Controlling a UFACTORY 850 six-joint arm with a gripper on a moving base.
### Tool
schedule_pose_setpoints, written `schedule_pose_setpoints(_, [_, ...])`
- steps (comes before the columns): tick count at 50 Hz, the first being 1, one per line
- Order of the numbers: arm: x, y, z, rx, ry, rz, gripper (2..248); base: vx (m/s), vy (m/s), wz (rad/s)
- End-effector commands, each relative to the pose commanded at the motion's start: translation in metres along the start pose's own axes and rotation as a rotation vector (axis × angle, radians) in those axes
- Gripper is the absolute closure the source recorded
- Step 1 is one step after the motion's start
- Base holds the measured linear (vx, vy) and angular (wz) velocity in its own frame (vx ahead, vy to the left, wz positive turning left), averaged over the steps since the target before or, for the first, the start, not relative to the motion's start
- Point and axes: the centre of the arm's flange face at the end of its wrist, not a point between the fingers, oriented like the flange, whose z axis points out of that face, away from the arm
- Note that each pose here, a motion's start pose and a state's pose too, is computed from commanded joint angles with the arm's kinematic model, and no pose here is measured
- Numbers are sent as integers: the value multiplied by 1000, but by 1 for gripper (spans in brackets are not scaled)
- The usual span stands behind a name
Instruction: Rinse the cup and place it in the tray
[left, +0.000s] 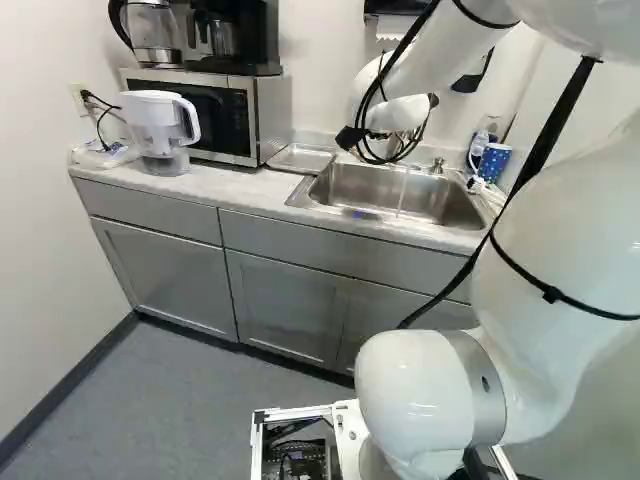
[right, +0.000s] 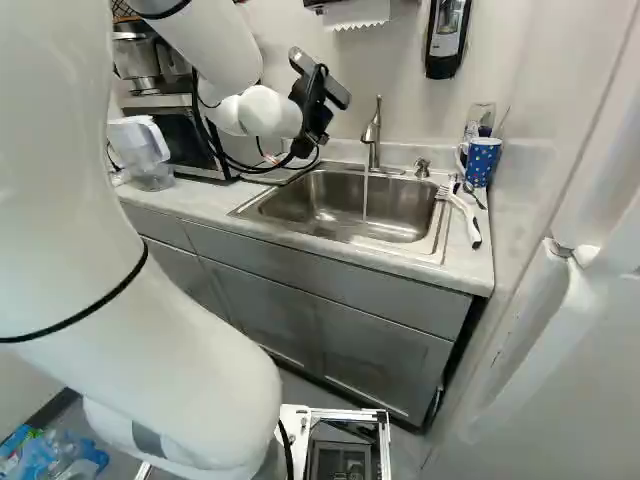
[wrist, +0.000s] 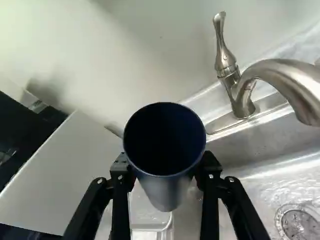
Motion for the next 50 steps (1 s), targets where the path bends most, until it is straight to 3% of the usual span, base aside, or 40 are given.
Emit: schedule_pose_setpoints(50, [0,0,0,0,0,-526,124,0,0,0])
